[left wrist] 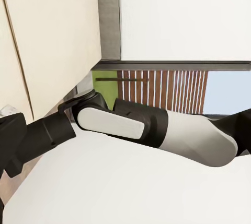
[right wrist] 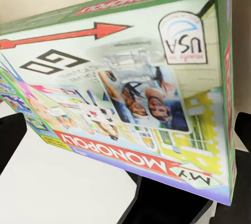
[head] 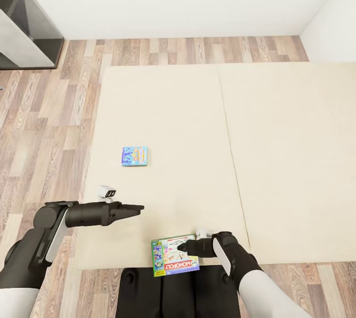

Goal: Put all the toys in the child's room - the three board games (two on the bed and one on the table), the two jigsaw puzzles on the table, and the tennis ball on the table - inside the toy box on the table in the child's room.

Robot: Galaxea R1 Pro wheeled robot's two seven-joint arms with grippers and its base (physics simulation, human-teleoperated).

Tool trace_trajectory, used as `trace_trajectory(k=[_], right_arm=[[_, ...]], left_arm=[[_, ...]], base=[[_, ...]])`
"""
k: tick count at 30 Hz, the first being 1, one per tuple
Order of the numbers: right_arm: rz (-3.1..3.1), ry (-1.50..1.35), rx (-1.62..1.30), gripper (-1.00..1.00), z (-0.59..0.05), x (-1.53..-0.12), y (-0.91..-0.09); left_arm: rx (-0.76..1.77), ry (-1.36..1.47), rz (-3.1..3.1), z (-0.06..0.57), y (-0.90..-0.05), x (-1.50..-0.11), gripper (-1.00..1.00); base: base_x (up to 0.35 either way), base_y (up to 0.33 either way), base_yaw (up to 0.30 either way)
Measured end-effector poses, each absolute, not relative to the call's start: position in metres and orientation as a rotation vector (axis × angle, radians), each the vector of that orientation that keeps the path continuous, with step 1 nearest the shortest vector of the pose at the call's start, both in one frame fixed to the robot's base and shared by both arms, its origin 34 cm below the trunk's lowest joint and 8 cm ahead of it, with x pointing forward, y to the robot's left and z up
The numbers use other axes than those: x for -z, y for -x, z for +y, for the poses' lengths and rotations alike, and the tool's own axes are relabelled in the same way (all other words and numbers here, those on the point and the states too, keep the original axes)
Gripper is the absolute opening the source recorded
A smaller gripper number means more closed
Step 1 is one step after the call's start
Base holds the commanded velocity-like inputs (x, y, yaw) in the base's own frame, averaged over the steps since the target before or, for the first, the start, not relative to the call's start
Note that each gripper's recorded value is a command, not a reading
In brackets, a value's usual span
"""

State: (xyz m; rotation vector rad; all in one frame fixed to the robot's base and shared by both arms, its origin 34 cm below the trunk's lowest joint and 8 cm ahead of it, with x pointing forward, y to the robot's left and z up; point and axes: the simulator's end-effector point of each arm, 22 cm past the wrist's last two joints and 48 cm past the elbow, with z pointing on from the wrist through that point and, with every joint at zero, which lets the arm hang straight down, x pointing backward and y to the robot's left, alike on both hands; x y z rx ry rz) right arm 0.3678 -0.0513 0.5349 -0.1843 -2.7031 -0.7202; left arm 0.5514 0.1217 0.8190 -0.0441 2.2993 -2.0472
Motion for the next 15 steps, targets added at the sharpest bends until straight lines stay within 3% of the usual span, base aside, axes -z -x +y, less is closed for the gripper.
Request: trace_trajectory(k=[15], right_arm=[[-2.703, 0.186, 0.722, 1.0, -0.0507, -0.5351, -0.3679]], left_arm=[[2.047, 0.044, 2.299, 0.1216, -0.5514, -0.8191, 1.0]], base=[[0.0, 0.026, 0.0]])
